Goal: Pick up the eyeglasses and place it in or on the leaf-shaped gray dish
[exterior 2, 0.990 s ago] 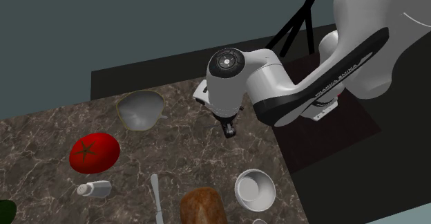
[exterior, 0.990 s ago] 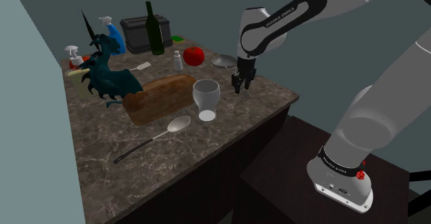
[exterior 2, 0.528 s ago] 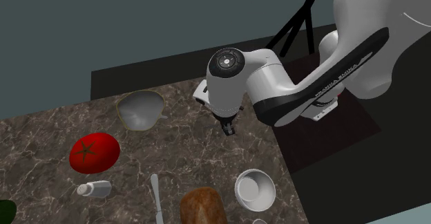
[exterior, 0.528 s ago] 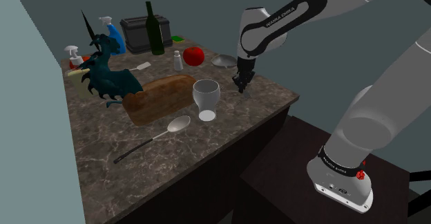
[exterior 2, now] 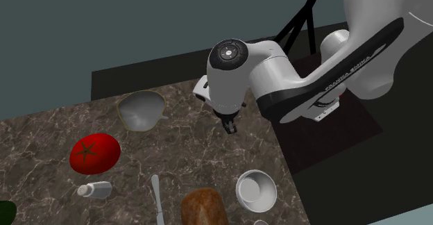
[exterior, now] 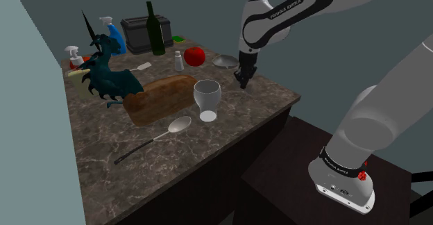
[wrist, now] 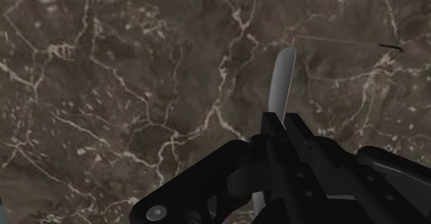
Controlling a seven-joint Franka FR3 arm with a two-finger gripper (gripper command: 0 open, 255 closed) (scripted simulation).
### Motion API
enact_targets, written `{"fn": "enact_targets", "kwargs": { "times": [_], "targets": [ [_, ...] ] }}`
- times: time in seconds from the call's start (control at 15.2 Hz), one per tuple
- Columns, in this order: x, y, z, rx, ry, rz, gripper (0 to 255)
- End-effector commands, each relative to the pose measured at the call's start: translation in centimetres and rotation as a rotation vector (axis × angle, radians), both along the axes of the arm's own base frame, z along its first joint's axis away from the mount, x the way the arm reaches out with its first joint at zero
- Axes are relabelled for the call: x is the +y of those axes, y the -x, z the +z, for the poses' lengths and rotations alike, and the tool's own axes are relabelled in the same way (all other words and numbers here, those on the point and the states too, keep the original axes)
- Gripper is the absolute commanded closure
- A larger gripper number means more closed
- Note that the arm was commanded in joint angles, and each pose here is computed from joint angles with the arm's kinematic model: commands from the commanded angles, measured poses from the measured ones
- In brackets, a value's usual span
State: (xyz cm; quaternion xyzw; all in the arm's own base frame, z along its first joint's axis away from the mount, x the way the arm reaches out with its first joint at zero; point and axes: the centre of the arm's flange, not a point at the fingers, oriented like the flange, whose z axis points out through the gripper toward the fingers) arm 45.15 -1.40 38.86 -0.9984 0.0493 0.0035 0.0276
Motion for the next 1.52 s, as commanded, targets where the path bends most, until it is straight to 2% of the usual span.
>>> {"fn": "enact_targets", "kwargs": {
  "times": [0.0,1.06,1.45],
  "targets": [
    [0.0,0.0,1.1,0.000,0.000,0.000,255],
    [0.0,0.0,9.4,0.000,0.000,0.000,255],
    [-5.0,-6.1,9.8,0.000,0.000,0.000,255]
  ]
}}
